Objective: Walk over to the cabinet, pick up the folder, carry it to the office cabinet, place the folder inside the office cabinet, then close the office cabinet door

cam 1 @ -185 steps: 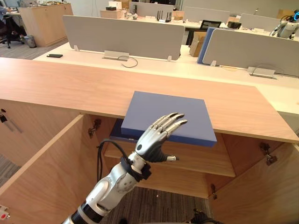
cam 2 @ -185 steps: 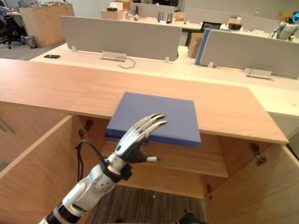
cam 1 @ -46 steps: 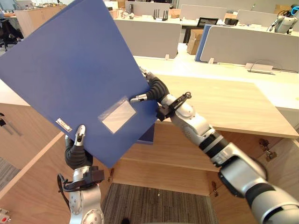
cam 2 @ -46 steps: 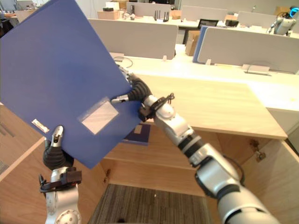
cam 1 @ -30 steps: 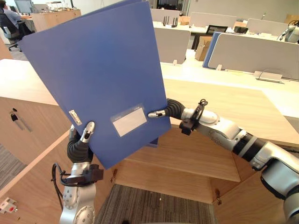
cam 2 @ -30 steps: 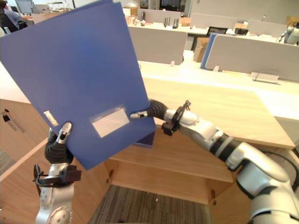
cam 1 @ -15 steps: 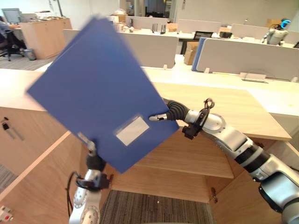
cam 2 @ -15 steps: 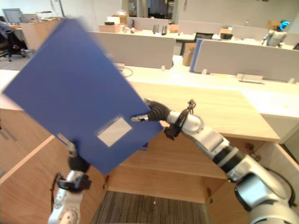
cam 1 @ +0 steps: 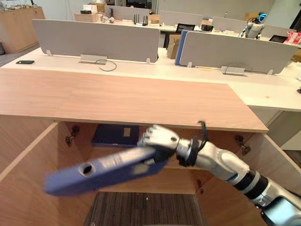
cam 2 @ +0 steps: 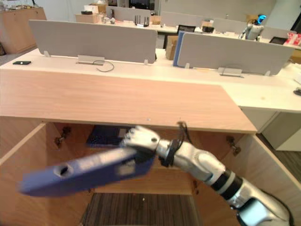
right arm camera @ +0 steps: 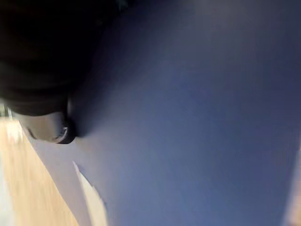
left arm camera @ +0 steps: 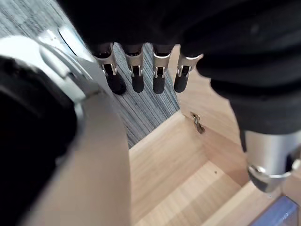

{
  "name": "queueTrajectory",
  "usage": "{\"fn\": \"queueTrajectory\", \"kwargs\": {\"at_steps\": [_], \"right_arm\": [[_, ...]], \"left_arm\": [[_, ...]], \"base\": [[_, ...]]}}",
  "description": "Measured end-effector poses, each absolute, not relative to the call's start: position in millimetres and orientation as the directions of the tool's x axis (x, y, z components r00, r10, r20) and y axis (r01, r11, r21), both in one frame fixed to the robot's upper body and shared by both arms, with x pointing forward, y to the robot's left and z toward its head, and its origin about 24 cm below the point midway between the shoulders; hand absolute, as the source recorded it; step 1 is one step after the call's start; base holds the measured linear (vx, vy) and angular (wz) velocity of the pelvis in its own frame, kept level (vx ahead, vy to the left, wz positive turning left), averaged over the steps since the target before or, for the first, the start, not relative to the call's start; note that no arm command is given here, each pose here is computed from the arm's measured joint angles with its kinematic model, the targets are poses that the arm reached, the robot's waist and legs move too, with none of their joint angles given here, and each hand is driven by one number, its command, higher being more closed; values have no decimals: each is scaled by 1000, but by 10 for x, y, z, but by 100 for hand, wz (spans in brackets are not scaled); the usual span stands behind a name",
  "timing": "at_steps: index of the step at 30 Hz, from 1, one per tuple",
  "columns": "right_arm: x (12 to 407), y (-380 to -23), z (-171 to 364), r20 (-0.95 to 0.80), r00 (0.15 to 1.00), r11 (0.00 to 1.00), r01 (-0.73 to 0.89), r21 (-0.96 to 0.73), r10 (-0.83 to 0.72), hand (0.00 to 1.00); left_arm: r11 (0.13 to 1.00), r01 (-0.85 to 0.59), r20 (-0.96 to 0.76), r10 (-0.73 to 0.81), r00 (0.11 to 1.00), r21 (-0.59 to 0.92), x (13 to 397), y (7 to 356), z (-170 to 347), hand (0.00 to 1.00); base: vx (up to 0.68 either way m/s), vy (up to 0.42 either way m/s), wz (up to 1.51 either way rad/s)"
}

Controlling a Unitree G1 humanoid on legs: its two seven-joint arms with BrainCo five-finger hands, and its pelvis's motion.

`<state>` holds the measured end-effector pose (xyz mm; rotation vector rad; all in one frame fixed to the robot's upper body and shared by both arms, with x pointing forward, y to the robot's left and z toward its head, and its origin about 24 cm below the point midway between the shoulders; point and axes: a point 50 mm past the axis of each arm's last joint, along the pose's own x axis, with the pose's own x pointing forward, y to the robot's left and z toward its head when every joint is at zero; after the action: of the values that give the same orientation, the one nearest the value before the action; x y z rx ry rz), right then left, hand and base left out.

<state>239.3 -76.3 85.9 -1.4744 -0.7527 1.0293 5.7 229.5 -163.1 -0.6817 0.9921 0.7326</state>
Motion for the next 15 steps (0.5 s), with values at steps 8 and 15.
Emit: {"fn": "queueTrajectory", "kwargs": {"at_steps": [8,15], "right_arm": [[2284,-978,411,-412,418,-327,-262,-908,809,100],[2308,-1280,-115,-594,483,-370,-483,-794,643,100]], "left_arm": [[565,-813,-912,244,329,-142,152,2305,-1654,0],[637,-757,-903,228,365,-145,383,2293,-1650,0]], "base": [[-49,-29,10],[18,65,1]]}}
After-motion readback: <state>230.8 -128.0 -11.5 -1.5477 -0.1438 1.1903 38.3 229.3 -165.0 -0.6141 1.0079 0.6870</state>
